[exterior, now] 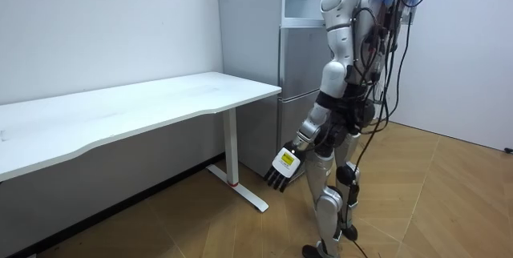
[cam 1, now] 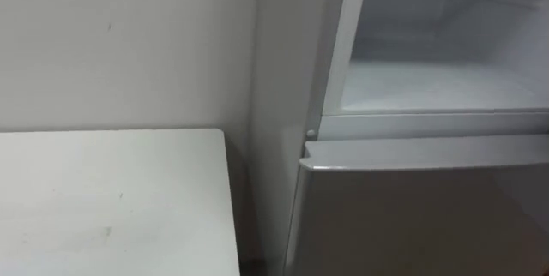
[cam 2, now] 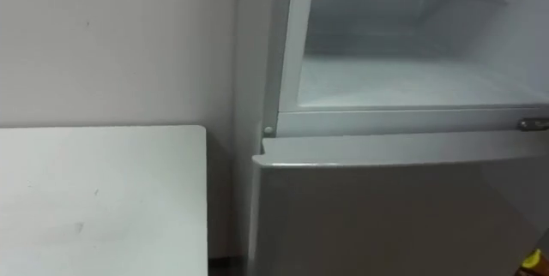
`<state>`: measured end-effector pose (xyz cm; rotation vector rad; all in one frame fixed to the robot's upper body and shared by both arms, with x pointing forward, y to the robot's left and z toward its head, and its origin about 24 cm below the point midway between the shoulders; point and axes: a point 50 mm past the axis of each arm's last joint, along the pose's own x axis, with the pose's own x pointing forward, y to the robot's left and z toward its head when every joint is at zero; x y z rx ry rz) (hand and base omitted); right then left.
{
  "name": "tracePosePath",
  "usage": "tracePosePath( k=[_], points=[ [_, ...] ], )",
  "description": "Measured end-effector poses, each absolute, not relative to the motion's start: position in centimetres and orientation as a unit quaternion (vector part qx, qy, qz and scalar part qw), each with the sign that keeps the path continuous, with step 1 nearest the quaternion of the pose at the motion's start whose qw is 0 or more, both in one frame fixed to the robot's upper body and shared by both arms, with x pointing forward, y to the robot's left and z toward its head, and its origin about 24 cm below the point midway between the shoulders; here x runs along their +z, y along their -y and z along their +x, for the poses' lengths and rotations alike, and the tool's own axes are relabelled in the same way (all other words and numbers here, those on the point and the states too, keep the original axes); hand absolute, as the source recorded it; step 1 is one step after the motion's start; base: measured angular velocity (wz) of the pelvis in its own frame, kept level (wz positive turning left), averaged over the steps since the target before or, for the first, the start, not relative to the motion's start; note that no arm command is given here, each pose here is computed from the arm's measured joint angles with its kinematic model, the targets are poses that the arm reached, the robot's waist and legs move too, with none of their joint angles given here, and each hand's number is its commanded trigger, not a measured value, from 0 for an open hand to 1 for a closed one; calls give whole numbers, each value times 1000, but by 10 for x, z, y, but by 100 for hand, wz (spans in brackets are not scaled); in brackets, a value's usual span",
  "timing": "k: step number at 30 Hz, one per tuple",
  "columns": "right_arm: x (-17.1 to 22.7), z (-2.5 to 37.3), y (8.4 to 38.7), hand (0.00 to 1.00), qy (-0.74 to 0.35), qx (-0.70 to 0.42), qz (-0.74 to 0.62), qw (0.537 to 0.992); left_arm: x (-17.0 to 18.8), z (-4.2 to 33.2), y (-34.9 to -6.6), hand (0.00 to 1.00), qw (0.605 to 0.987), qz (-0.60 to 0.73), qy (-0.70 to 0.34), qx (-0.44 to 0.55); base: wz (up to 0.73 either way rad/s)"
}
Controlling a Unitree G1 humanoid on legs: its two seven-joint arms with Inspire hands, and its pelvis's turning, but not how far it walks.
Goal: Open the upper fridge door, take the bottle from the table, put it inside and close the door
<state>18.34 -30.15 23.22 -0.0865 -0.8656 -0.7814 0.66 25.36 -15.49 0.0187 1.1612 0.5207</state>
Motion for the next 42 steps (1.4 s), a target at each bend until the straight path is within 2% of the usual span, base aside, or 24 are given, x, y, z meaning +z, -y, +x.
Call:
tracePosePath(
  k=[5,16,22,28,42],
  points=[
    [231,188,296,100,404,-340,-49,848,-156,11,-249,0,809,16,-545,221,-4],
    [229,233,242,100,363,-132,-67,920,-156,27,-251,0,817,30,-544,189,2],
    [238,265,239,100,337,-81,-84,934,-155,29,-255,0,816,34,-548,180,22],
    [231,284,240,100,304,-71,-58,948,-155,32,-253,0,819,37,-546,170,7],
    [223,296,250,100,273,-74,10,959,-155,26,-256,0,811,38,-557,177,1]
  ],
)
